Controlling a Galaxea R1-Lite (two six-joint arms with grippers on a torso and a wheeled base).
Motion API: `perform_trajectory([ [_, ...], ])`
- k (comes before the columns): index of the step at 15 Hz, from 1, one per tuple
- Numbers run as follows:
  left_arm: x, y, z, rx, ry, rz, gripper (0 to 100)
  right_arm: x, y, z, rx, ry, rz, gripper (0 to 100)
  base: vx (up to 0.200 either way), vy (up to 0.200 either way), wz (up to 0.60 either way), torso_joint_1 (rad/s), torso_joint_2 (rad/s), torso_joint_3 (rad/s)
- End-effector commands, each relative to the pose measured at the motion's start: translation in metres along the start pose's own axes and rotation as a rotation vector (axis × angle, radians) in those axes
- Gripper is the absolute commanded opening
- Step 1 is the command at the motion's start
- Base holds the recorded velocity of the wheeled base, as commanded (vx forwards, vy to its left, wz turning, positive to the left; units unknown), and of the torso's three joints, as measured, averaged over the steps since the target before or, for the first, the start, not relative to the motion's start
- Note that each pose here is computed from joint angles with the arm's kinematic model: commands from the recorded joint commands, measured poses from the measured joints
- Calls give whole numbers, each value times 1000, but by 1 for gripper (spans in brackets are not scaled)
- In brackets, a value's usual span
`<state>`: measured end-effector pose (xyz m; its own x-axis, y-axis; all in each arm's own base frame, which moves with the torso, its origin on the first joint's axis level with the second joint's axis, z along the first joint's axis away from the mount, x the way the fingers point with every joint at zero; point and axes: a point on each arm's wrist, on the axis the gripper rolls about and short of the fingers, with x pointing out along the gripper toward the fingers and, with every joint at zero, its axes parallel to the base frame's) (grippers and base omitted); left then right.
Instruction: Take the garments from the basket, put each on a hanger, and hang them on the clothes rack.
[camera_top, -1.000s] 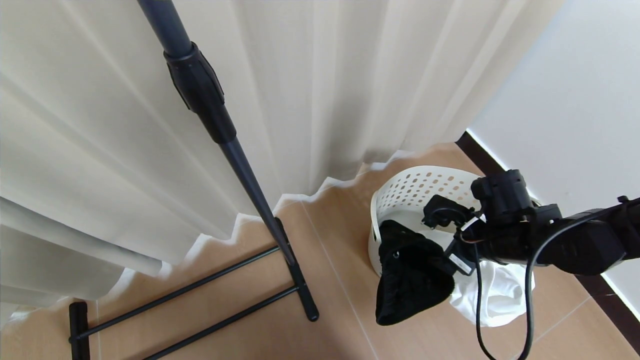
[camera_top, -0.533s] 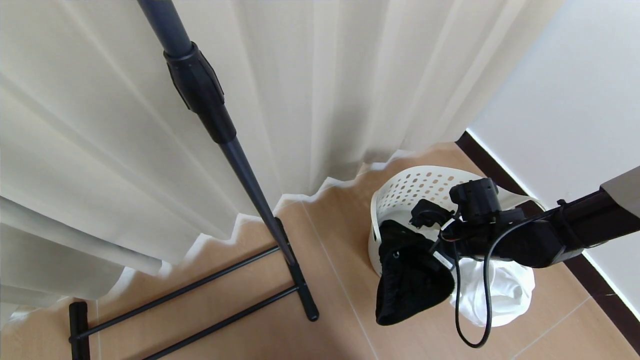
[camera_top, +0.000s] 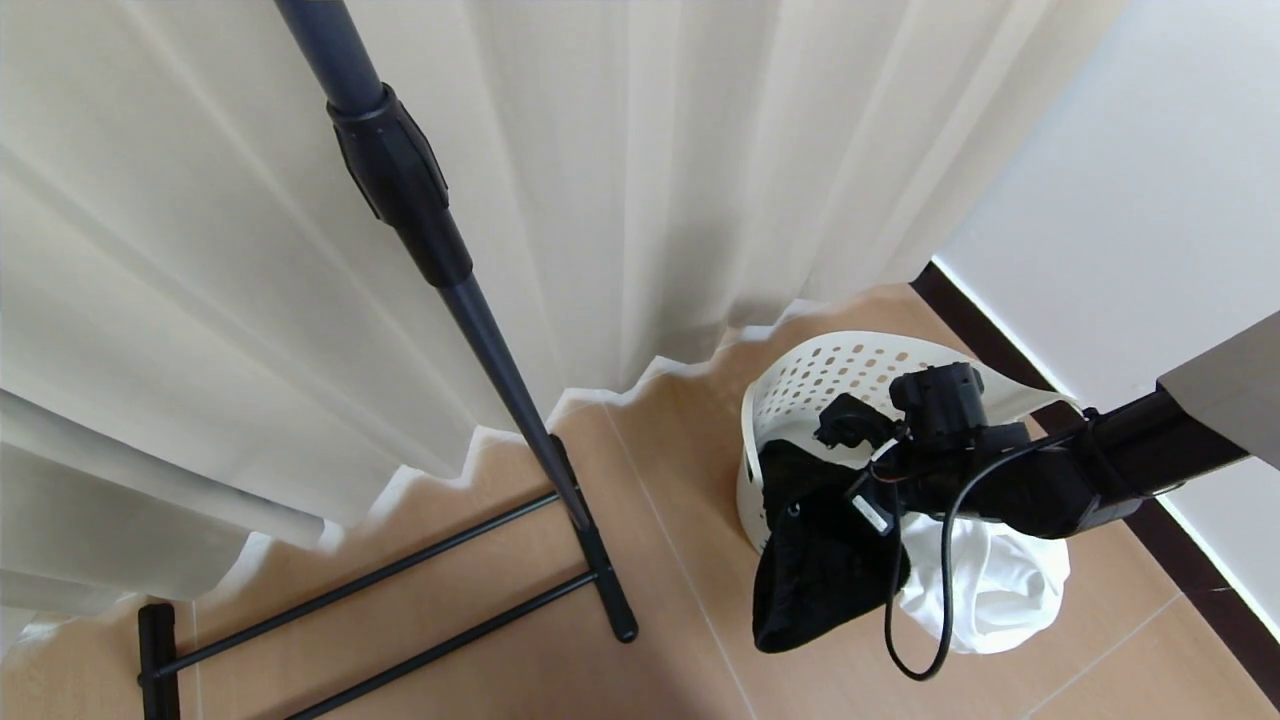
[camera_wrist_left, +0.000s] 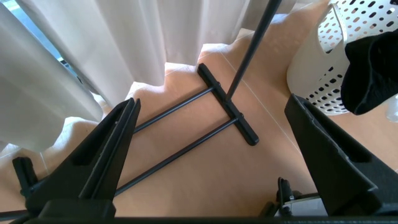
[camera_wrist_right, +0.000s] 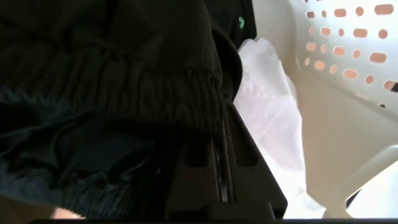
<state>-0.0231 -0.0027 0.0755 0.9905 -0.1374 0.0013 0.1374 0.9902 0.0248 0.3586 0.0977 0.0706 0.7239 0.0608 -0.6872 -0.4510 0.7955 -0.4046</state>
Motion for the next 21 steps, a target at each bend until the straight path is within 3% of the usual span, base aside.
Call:
perform_trajectory([
  [1, 0, 0, 0, 0, 1, 0, 100, -21, -4, 2, 46, -33, -2, 0, 0, 0, 0, 0, 0, 0],
  [4, 0, 0, 0, 0, 1, 0, 100, -76, -7, -1, 138, -111, -16, 0, 0, 0, 0, 0, 0, 0],
  [6, 0, 0, 0, 0, 1, 0, 100, -131, 0, -1, 185, -223, -14, 0, 0, 0, 0, 0, 0, 0],
  [11, 0, 0, 0, 0, 1, -2, 100, -209, 10, -3, 220, -431, 8, 0, 0, 0, 0, 0, 0, 0],
  [15, 0, 0, 0, -2, 1, -2, 100, -225, 21, -15, 203, -472, 40, 0, 0, 0, 0, 0, 0, 0],
  [21, 0, 0, 0, -1, 3, -3, 100, -226, 20, -15, 205, -475, 36, 0, 0, 0, 0, 0, 2, 43],
])
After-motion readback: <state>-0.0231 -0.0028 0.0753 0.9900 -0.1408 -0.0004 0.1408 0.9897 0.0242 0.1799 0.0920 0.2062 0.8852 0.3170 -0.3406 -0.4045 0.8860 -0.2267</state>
